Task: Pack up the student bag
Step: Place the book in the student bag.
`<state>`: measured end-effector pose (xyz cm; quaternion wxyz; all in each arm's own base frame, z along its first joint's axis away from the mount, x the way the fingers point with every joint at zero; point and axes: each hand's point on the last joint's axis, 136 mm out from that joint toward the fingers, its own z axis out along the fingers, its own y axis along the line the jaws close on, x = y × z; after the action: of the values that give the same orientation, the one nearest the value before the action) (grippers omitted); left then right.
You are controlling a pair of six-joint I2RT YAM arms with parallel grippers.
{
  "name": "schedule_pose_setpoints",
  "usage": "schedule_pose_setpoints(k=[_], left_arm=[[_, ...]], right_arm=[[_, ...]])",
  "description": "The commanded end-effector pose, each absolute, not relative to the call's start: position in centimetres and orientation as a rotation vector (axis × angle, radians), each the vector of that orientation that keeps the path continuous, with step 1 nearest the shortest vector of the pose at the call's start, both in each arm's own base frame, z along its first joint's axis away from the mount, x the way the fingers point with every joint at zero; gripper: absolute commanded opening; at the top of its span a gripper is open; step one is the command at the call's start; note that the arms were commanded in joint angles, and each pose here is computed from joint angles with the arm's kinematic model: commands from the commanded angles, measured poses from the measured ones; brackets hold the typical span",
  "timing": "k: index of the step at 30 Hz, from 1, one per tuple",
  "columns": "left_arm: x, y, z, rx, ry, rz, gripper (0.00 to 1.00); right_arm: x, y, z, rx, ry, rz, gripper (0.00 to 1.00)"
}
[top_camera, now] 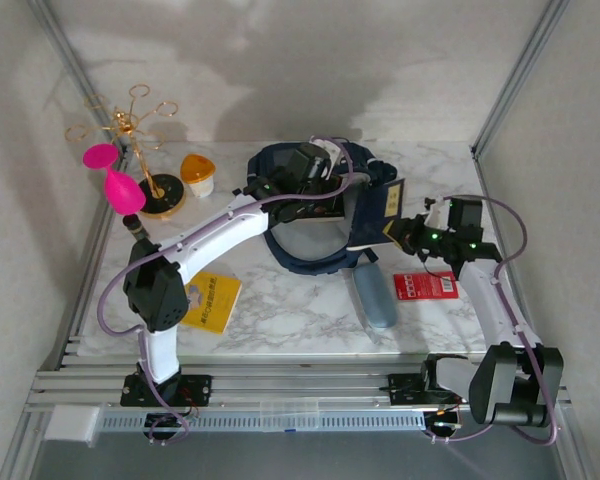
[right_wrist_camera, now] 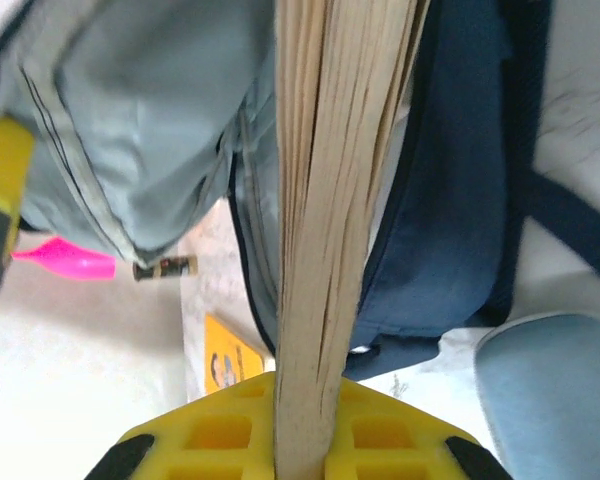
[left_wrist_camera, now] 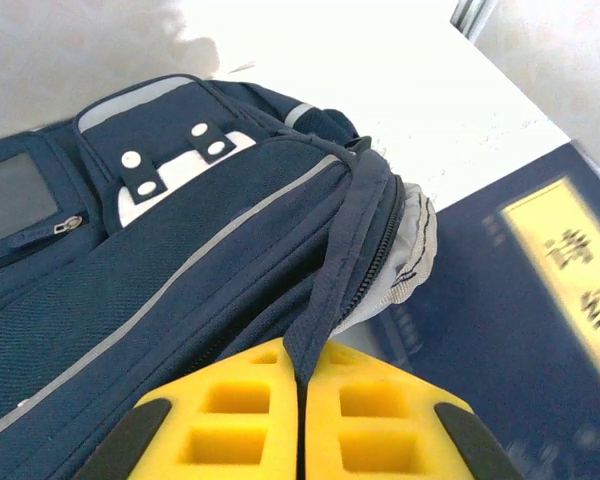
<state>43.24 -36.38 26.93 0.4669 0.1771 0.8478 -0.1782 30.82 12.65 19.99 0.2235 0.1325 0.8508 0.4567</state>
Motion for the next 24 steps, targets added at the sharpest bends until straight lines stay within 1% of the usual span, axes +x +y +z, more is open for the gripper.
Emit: schedule_pose_setpoints(k=[1,4,8,11,13,18,21,23,24], left_arm=[[42.9,-36.0,36.5,0.317,1.851,-0.566,0.0],[42.6,-36.1,36.9,0.318,1.845,-0.581,0.0],[42.4,-36.0,37.9,0.306,1.821,-0.611,0.0],[42.3,-35.8,38.6,0.294,1.808,-0.608,0.0],[42.4,-35.2,38.8,0.268,1.803,-0.583,0.0],[42.1,-35.0,39.2,0.265,1.796,-0.589,0.0],[42.2,-34.6,39.1,0.255,1.797,-0.569,0.0],[42.2,-34.4,38.9,0.248,1.799,-0.557,0.0],[42.2,-34.3,38.9,0.248,1.798,-0.557,0.0]], right_arm=[[31.2,15.6,20.9,0.264,2.312,1.35,0.0],[31.7,18.4,21.3,0.194,2.281,1.416,0.0],[33.6,21.9,19.8,0.163,2.282,1.462,0.0],[36.0,24.0,18.3,0.138,2.266,1.46,0.0],[38.1,24.6,16.8,0.143,2.272,1.406,0.0],[42.5,25.9,13.2,0.151,2.312,1.371,0.0],[44.5,25.5,11.7,0.187,2.346,1.273,0.15],[45.3,24.7,10.6,0.233,2.392,1.181,0.3],[45.3,24.4,10.2,0.244,2.415,1.154,0.34]])
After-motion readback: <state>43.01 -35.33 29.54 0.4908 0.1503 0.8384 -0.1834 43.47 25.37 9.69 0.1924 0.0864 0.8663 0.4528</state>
